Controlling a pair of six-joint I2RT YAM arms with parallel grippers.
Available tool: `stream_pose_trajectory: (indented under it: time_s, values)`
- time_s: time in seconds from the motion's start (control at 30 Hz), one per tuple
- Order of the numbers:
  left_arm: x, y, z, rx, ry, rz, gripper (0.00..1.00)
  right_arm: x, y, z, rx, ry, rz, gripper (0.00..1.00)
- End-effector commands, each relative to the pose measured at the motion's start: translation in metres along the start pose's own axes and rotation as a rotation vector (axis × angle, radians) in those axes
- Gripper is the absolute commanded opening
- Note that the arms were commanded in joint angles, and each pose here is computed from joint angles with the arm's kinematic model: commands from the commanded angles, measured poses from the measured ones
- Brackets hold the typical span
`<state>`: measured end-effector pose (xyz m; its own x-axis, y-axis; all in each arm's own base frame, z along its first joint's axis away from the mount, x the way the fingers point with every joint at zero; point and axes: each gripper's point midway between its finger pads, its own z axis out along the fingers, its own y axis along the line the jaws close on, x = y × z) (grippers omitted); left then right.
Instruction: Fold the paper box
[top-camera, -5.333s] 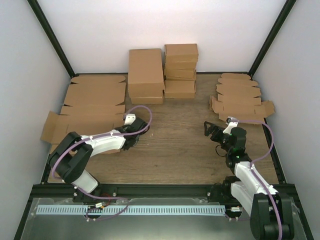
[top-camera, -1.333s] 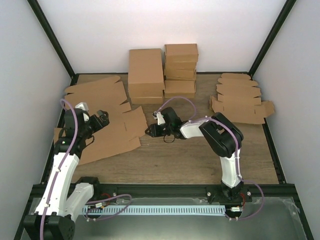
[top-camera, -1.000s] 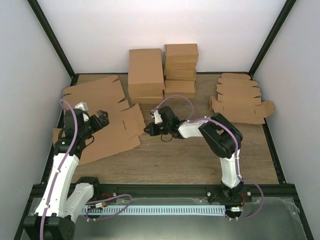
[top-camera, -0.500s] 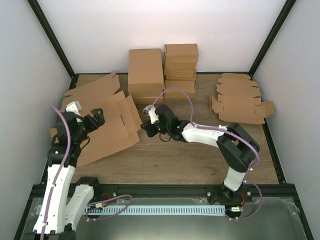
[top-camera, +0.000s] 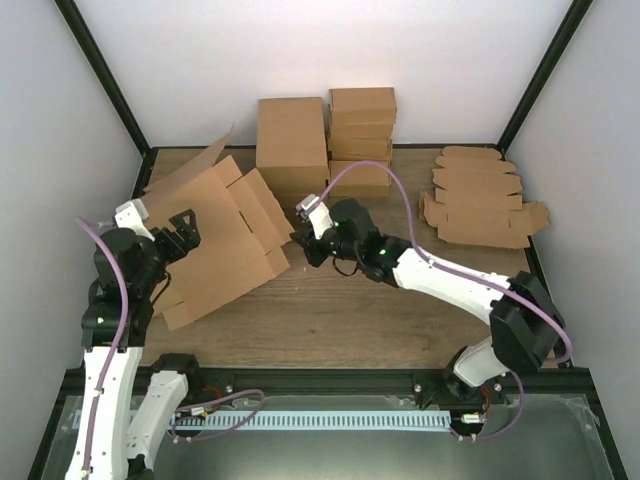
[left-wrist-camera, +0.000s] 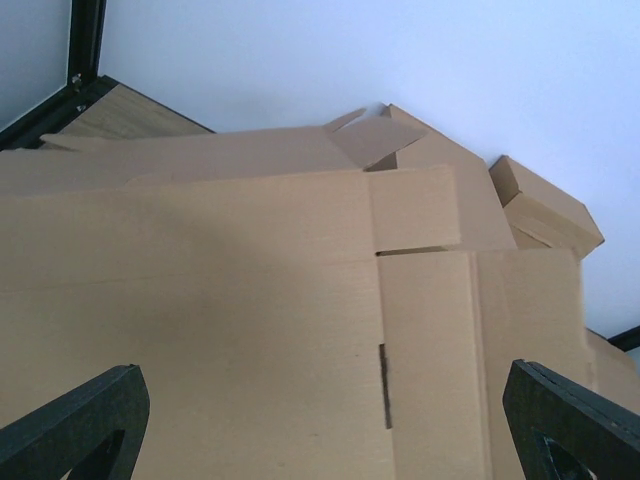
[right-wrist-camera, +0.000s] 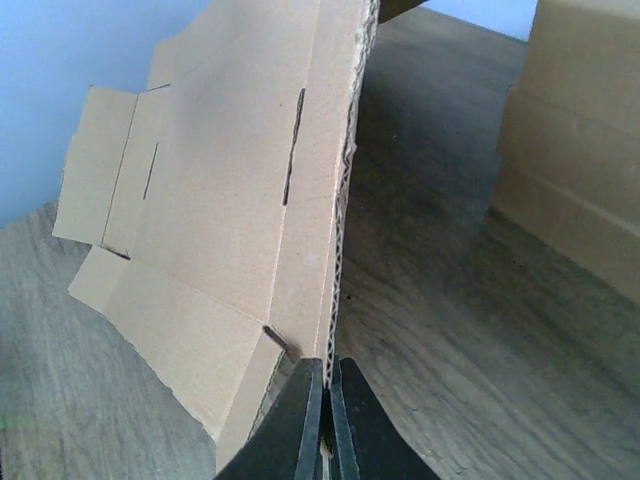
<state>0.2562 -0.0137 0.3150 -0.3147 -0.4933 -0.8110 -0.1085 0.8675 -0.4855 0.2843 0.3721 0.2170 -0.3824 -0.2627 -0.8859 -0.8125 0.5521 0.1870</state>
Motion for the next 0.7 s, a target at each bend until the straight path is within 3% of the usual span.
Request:
stream_pose_trajectory:
  time_s: [0.0,0.43,0.5,0.67]
  values:
    - [-0.006,-0.004,-0.006,0.009,-0.011,0.020,1.00,-0.017,-0.006,-0.020,0.074,-0.036,-0.094,0.01]
    - [-0.030,-0.018,-0.029,0.036,-0.077,0.103,1.00,-0.038,-0.049,-0.064,0.306,-0.085,-0.009,0.01]
    - [-0.014,-0.014,-0.017,0.041,-0.012,0.096,1.00,-0.033,-0.057,-0.067,0.351,-0.076,0.002,0.01]
    - [0.073,0.017,0.033,-0.015,0.302,-0.016,1.00,-0.017,-0.086,-0.074,0.487,-0.039,0.071,0.01]
